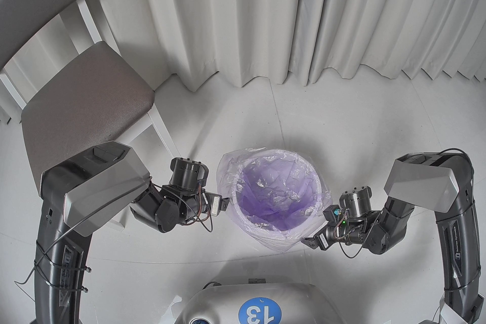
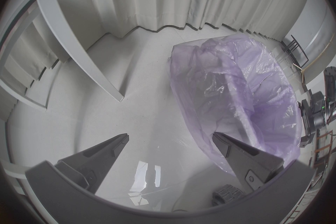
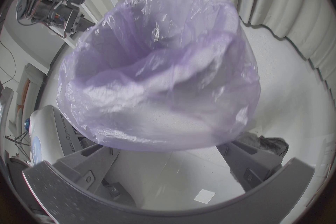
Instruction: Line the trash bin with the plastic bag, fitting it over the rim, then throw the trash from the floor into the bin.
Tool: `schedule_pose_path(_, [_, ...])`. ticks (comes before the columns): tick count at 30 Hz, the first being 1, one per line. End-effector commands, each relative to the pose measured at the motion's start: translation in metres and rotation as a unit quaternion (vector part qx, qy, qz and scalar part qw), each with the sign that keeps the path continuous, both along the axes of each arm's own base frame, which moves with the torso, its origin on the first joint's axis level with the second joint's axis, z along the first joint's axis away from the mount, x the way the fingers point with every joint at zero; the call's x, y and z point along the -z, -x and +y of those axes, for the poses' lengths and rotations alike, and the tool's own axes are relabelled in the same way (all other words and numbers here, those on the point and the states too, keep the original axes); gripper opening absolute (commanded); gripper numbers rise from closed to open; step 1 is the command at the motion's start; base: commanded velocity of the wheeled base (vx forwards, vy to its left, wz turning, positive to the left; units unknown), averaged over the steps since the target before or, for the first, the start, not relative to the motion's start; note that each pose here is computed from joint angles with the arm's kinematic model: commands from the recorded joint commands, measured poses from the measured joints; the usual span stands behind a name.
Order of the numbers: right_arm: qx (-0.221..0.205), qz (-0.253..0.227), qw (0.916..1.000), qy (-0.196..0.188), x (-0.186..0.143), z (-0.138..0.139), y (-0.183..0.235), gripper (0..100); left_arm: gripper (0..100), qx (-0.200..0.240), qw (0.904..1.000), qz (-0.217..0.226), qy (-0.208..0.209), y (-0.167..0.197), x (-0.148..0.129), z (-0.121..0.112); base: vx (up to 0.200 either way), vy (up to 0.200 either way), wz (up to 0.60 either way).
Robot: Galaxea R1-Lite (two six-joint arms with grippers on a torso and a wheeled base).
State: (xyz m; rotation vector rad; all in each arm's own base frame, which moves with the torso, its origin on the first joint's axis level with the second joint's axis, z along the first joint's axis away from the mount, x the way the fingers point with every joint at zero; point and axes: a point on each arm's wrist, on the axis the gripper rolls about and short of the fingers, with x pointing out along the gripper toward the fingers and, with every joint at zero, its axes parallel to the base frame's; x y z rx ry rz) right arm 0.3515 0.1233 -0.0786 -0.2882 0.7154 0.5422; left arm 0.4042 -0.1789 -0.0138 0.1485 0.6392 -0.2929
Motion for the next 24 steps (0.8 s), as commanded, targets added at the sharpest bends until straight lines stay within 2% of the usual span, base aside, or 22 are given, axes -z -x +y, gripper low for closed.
schedule_pose_path(1, [0.003,-0.019,0.9997,-0.014,-0.022,-0.005,0.015,100,100,0.010,0.9999,-0.007,-0.003,-0.010,-0.001,0.013,0.000,0.000,0.00])
schedule_pose_path(8, [0.002,-0.076,0.9955,-0.057,-0.058,-0.019,0.047,100,100,0.043,0.9989,-0.015,-0.006,-0.026,0.002,0.026,0.000,0.000,0.00])
schedule_pose_path(10, [0.032,-0.102,0.9916,-0.073,-0.072,-0.037,0.054,100,100,0.052,0.9979,-0.039,-0.004,-0.044,-0.001,0.032,0.000,0.000,0.00])
schedule_pose_path(11, [0.034,-0.102,0.9915,-0.074,-0.072,-0.038,0.055,100,100,0.052,0.9978,-0.041,-0.005,-0.045,-0.002,0.032,0.000,0.000,0.00])
schedule_pose_path(12, [0.053,-0.108,0.9897,-0.077,-0.076,-0.049,0.058,100,100,0.056,0.9973,-0.047,-0.014,-0.051,-0.002,0.037,0.000,0.000,0.00])
schedule_pose_path(15, [0.081,-0.114,0.9869,-0.080,-0.079,-0.066,0.065,100,100,0.066,0.9968,-0.036,-0.026,-0.054,-0.001,0.045,0.000,0.000,0.00])
schedule_pose_path(20, [0.096,-0.129,0.9837,-0.082,-0.080,-0.077,0.073,100,100,0.092,0.9949,-0.035,-0.020,-0.076,0.008,0.030,0.000,0.000,0.00])
schedule_pose_path(24, [0.096,-0.125,0.9843,-0.080,-0.078,-0.076,0.075,100,100,0.122,0.9913,-0.021,-0.044,-0.088,0.019,0.011,0.000,0.000,0.00])
